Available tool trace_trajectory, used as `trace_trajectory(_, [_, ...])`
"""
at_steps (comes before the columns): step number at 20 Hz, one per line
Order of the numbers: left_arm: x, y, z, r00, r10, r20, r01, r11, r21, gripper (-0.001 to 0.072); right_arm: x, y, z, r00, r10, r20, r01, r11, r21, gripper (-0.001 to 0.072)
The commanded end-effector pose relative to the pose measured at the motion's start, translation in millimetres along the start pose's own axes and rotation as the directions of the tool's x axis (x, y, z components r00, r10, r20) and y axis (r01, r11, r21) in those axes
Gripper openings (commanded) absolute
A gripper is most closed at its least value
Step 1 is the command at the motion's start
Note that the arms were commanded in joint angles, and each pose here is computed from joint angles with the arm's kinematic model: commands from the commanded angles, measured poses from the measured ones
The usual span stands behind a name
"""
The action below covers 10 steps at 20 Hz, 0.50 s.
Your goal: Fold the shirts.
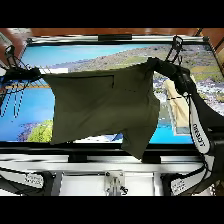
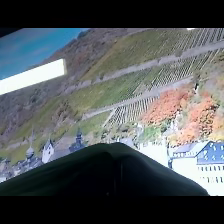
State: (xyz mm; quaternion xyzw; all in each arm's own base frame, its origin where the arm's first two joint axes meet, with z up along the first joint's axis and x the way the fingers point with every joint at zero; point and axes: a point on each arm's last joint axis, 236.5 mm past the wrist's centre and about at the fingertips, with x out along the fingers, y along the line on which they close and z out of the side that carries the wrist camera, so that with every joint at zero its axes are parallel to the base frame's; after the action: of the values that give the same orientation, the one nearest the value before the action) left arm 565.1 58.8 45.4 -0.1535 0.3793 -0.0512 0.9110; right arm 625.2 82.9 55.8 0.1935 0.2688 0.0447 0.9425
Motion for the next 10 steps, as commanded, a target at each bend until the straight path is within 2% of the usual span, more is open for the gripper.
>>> trace_trajectory(1, [39.2, -2.7, 3.6, 0.999, -0.002, 0.052, 0.003, 1.0, -0.029, 0.0037, 24.1, -18.1, -19.7, 1.0, -0.029, -0.006, 0.029, 0.999, -0.015, 0.0057])
trace_trajectory(5, [52.7, -13.4, -49.6, 0.987, -0.06, -0.146, 0.056, 0.998, -0.027, 0.0037, 17.3, -30.5, -74.3, 0.968, -0.075, -0.238, 0.061, 0.996, -0.065, 0.0058])
trace_trajectory(10, [5.6, -33.9, -83.5, 0.928, -0.148, -0.341, 0.145, 0.989, -0.036, 0.0036, -50.9, -53.6, -86.0, 0.876, -0.179, -0.448, 0.12, 0.98, -0.156, 0.0057])
